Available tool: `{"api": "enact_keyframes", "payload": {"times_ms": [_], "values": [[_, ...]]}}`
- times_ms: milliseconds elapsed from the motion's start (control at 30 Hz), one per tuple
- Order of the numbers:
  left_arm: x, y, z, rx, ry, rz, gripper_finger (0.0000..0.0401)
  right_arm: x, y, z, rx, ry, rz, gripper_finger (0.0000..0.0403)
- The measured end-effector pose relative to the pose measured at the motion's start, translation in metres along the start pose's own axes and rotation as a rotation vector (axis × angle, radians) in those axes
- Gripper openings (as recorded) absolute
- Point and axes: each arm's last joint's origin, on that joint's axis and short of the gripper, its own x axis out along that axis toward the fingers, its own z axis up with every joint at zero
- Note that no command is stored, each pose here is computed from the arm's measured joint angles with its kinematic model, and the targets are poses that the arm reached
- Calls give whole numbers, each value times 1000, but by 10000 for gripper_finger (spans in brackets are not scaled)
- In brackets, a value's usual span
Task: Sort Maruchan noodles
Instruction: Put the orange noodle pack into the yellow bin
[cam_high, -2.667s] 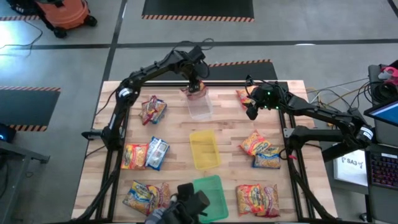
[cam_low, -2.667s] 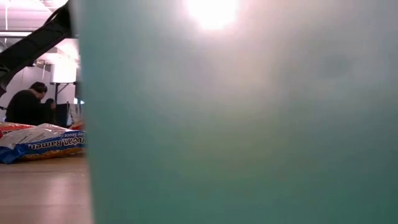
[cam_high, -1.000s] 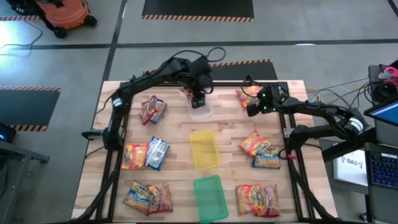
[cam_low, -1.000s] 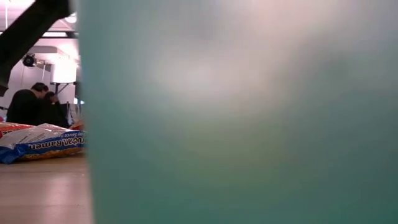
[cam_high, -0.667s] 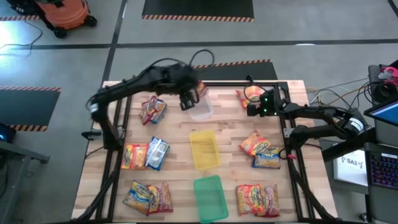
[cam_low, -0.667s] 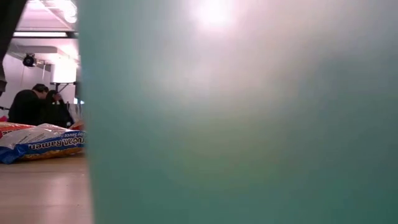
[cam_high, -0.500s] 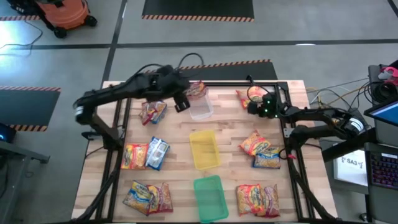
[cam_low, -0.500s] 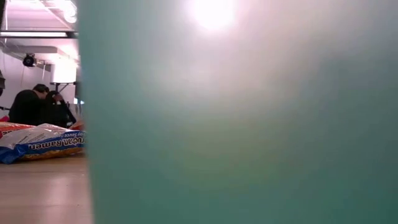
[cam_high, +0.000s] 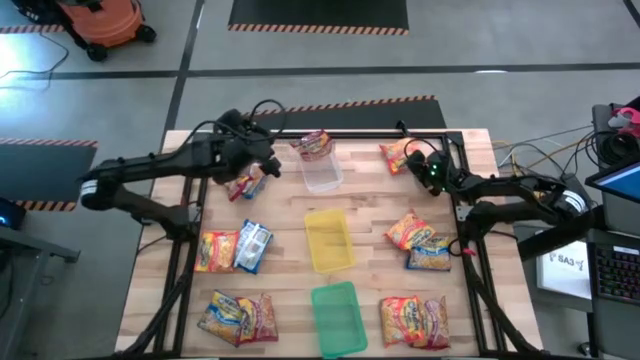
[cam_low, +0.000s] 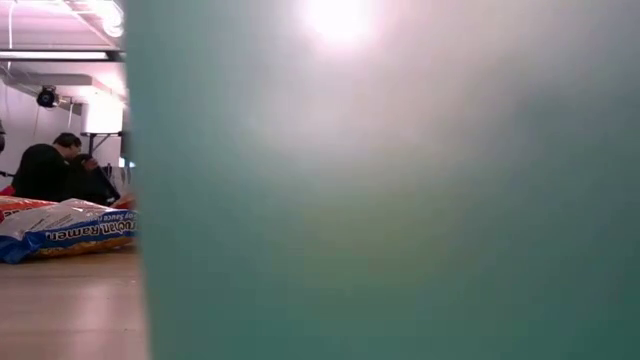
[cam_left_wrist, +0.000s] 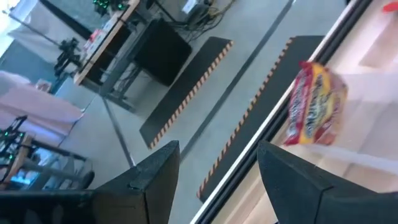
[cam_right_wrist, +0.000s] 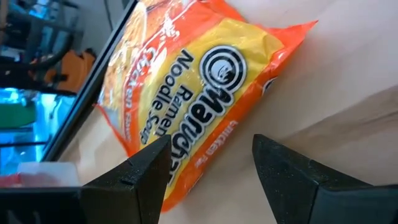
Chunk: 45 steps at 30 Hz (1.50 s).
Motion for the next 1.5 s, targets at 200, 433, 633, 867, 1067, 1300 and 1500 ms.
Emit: {"api": "enact_keyframes", "payload": {"times_ms": [200,433,633,867,1067,1300,1500], "values": [[1,6,-28,-71,2,26,199,13,7,2,-6,-41,-57,214],[-2,8,-42,-136,2,27,199,36,15,6,-69,-74,-93,214],[0,5,-48,-166,15,25,199,40,15,8,-78,-92,-74,214],[2,2,-47,-171,18,25,199,33,15,9,-77,-115,-19,214],[3,2,-46,-178,13,25,199,31,15,9,-86,-121,-14,183],[4,1,-46,-186,15,25,199,31,15,9,-87,-124,-17,120],[5,-1,-45,-195,21,23,199,30,15,9,-98,-118,-17,83]]}}
